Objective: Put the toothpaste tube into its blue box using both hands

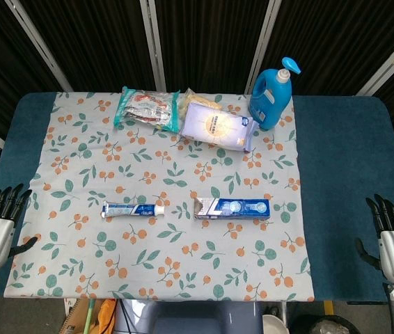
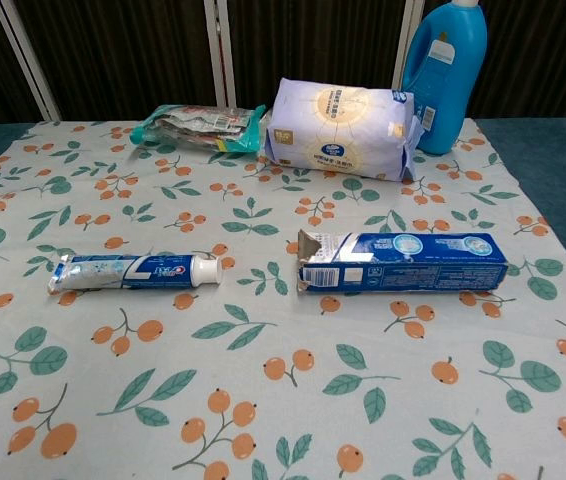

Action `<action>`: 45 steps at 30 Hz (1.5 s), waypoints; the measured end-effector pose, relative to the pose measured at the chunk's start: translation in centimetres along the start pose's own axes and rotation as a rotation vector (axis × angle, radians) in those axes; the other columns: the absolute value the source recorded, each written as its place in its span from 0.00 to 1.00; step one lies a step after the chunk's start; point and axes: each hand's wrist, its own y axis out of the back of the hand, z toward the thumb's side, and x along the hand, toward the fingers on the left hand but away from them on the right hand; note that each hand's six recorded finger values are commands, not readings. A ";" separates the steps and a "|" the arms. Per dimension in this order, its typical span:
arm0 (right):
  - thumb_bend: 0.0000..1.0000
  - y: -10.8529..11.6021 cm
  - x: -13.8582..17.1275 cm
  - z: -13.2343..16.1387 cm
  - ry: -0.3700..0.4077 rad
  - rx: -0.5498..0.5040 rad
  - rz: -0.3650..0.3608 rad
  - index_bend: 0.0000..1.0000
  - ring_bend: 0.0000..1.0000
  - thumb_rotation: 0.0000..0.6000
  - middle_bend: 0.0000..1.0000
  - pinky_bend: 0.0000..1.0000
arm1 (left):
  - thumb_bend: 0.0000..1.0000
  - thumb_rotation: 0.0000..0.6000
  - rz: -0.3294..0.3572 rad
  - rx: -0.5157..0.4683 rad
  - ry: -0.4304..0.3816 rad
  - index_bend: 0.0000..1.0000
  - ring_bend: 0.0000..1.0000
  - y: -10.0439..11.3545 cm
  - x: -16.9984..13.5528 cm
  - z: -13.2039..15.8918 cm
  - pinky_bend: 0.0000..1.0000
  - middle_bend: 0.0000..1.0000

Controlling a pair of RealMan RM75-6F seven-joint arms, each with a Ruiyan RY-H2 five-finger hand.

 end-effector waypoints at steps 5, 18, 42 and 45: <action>0.37 -0.1 0.0 0.0 -0.002 -0.001 0.007 0.00 0.00 1.00 0.00 0.00 | 0.09 1.00 0.000 0.001 0.000 0.00 0.00 0.0 0.0 0.0 0.00 0.00; 0.37 -0.3 0.0 0.0 -0.005 0.008 0.018 0.00 0.00 1.00 0.00 0.00 | 0.09 1.00 -0.003 -0.001 -0.003 0.00 0.00 -0.1 0.0 -0.1 0.00 0.00; 0.37 -0.7 -0.6 1.8 0.035 -0.008 0.080 0.00 0.01 1.00 0.02 0.00 | 0.09 1.00 -0.019 -0.007 -0.008 0.00 0.00 -0.3 -0.1 0.3 0.00 0.00; 0.37 -0.8 -1.8 3.8 0.073 -0.029 0.105 0.00 0.03 1.00 0.07 0.00 | 0.09 1.00 -0.023 -0.010 -0.009 0.00 0.00 -0.3 0.0 0.3 0.00 0.00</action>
